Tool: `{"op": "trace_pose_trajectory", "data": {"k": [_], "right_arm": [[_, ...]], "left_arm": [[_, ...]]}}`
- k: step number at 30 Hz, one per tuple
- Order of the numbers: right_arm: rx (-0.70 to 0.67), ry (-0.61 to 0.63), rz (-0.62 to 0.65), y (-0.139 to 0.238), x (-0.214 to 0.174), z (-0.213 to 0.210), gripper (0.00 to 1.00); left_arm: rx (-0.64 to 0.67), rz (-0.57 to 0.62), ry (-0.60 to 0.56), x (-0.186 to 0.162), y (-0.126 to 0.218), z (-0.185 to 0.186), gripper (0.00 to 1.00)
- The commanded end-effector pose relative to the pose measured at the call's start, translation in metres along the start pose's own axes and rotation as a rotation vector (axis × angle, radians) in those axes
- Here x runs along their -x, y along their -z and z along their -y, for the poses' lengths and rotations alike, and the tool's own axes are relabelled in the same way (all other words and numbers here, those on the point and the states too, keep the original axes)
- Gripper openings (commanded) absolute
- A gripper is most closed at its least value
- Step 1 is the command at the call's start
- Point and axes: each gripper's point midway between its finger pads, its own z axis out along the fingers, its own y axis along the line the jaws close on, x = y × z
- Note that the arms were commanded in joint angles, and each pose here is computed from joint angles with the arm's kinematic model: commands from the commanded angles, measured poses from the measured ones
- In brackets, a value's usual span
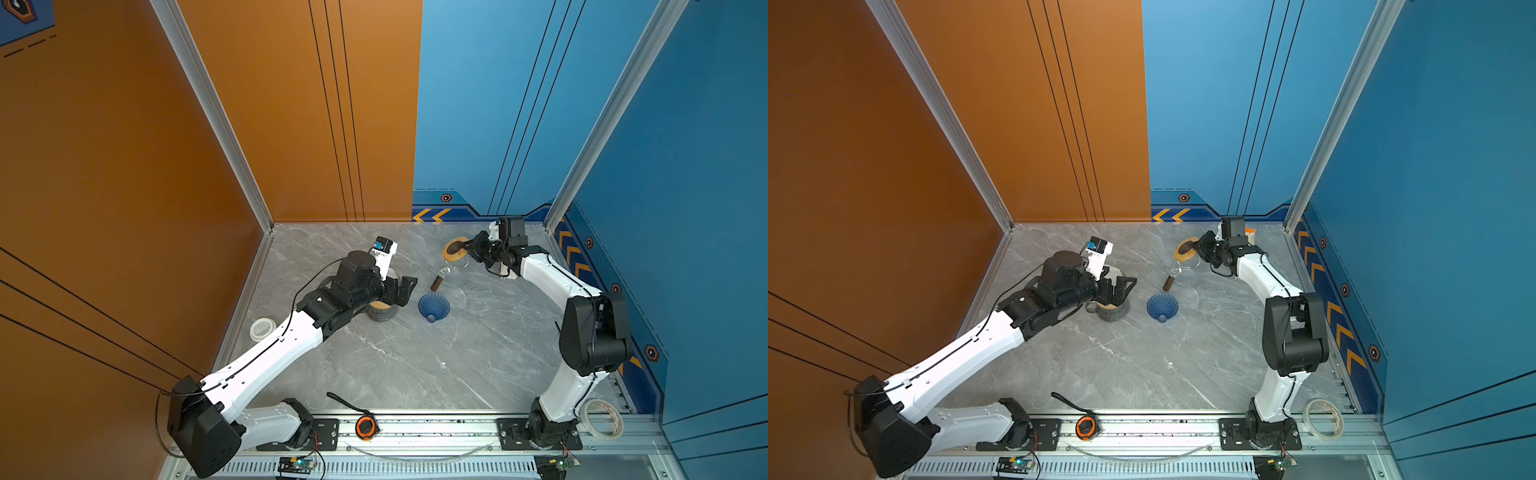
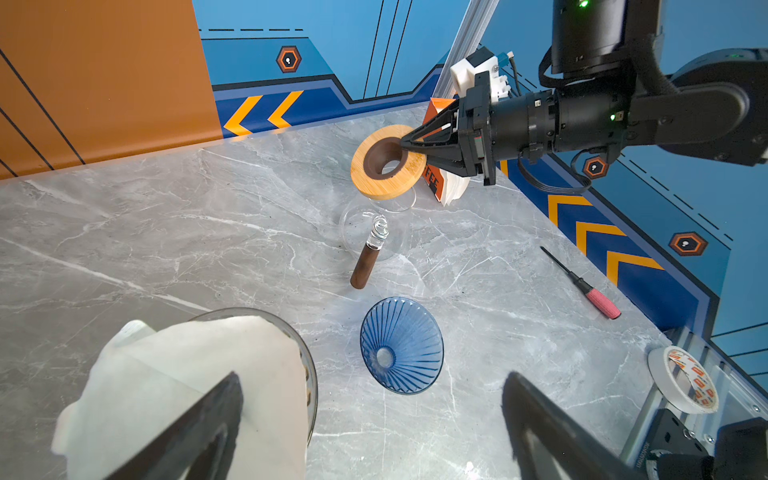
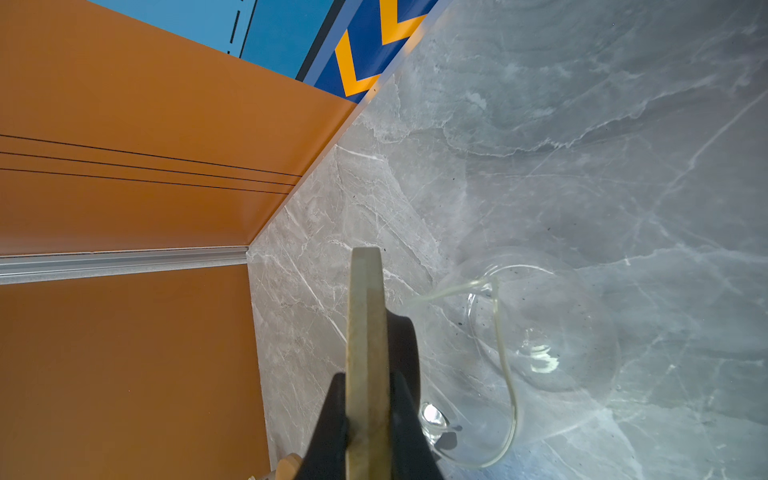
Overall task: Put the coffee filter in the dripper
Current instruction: 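Lower the bamboo ring onto the glass cup with the right gripper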
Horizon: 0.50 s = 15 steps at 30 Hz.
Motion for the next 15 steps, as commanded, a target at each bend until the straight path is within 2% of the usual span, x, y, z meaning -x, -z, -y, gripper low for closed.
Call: {"op": "trace_pose_trajectory", "data": {"k": [1, 15], "right_arm": [[0.054, 0.017, 0.019, 0.002, 0.010, -0.019, 0.00], [0.060, 0.004, -0.010, -0.011, 0.002, -0.010, 0.00]], "left_arm": [[-0.031, 0.023, 0.016, 0.004, 0.003, 0.005, 0.98], [-0.035, 0.026, 0.014, 0.004, 0.005, 0.007, 0.98]]}}
